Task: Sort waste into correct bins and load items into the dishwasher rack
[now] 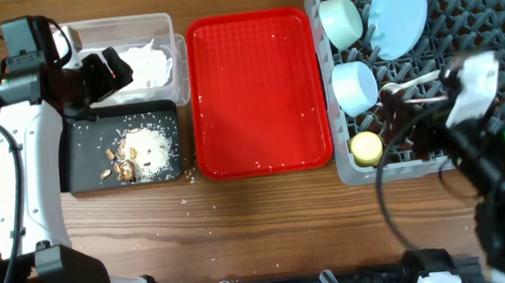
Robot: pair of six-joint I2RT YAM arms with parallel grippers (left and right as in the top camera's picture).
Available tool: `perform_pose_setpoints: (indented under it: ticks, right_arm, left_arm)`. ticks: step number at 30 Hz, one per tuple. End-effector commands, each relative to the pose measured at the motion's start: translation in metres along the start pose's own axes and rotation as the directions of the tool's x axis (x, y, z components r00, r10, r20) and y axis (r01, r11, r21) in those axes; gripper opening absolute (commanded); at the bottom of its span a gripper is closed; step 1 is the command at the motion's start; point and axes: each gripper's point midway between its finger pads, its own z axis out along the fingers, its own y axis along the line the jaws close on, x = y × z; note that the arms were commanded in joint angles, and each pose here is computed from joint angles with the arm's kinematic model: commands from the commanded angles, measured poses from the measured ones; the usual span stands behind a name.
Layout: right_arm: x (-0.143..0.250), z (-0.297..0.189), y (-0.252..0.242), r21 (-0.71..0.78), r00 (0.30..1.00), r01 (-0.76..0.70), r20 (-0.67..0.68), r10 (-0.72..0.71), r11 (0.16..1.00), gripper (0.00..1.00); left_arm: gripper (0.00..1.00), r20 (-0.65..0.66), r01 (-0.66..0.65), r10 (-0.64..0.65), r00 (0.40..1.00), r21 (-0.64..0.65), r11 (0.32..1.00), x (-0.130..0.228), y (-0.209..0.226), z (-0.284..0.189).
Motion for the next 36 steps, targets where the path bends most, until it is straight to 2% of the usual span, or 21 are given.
perform_pose_setpoints:
  ticks: [1,3,6,13,34,36]
  right_arm:
    - [0.034,-0.006,0.000,0.026,0.989,0.084,0.118,-0.086,0.996,1.00]
    - [0.058,-0.005,0.000,0.037,0.974,0.110,0.197,-0.115,0.993,1.00]
    - [0.097,0.005,-0.002,0.048,0.960,0.123,0.246,-0.131,0.991,1.00]
    - [0.147,0.024,-0.007,0.058,0.938,0.140,0.311,-0.151,0.988,1.00]
    - [0.147,0.026,-0.008,0.063,0.928,0.146,0.336,-0.159,0.987,1.00]
    - [0.147,0.026,-0.008,0.063,0.928,0.146,0.336,-0.159,0.987,1.00]
  left_arm:
    - [1.00,0.019,-0.015,0.015,1.000,0.005,1.000,-0.003,-0.002,-0.006]
    - [1.00,0.018,-0.014,0.014,1.000,0.005,1.000,-0.003,-0.002,-0.006]
    - [1.00,0.019,-0.015,0.015,1.000,0.005,1.000,-0.003,-0.002,-0.006]
    - [1.00,0.018,-0.015,0.015,1.000,0.005,1.000,-0.003,-0.002,-0.006]
    - [1.00,0.020,-0.014,0.014,1.000,0.003,1.000,-0.003,-0.001,-0.006]
    - [1.00,0.046,-0.021,0.020,0.999,0.009,1.000,-0.005,-0.004,-0.016]
